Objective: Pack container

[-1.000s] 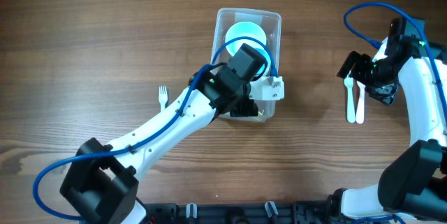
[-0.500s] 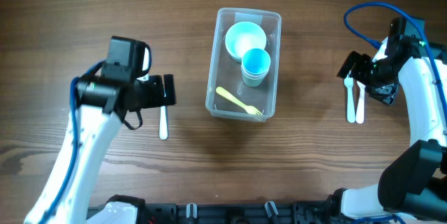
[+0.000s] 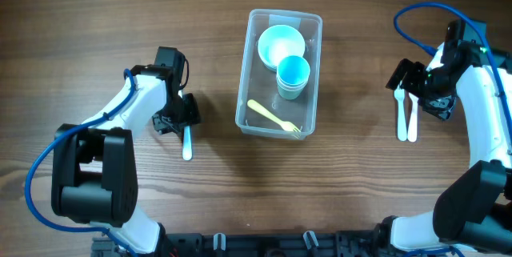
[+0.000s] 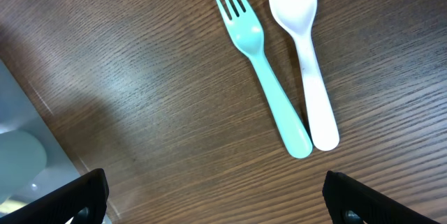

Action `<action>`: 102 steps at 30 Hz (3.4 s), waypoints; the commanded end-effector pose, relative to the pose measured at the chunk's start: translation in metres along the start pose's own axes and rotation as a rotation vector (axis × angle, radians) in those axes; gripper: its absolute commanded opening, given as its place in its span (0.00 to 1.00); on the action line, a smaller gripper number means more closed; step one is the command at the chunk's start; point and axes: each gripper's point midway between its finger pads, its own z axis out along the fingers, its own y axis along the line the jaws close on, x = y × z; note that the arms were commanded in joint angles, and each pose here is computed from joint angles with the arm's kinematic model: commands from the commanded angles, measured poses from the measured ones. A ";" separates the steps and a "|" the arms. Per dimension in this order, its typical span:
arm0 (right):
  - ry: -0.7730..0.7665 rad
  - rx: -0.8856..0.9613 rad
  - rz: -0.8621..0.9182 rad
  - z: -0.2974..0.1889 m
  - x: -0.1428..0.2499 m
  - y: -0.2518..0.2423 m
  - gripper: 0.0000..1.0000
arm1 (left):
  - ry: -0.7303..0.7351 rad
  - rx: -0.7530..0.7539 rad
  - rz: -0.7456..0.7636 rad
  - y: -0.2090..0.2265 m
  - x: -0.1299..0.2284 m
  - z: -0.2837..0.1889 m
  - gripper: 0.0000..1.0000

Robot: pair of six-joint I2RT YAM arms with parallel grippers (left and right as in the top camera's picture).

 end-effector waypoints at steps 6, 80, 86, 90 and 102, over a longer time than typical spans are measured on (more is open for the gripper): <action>0.013 -0.007 -0.004 0.004 0.001 0.003 1.00 | -0.022 -0.015 0.233 0.003 -0.007 0.005 0.59; 0.178 0.095 -0.148 0.065 0.009 -0.018 0.81 | -0.581 -0.062 0.185 -0.023 -0.032 -0.233 1.00; 0.131 0.087 -0.169 0.079 -0.005 -0.009 0.81 | -0.582 -0.061 0.185 -0.023 -0.032 -0.233 1.00; 0.155 0.091 -0.166 0.098 -0.005 -0.011 0.75 | -0.582 -0.061 0.185 -0.023 -0.032 -0.233 1.00; 0.228 0.115 -0.133 0.118 0.006 -0.017 0.37 | -0.582 -0.061 0.185 -0.023 -0.032 -0.233 1.00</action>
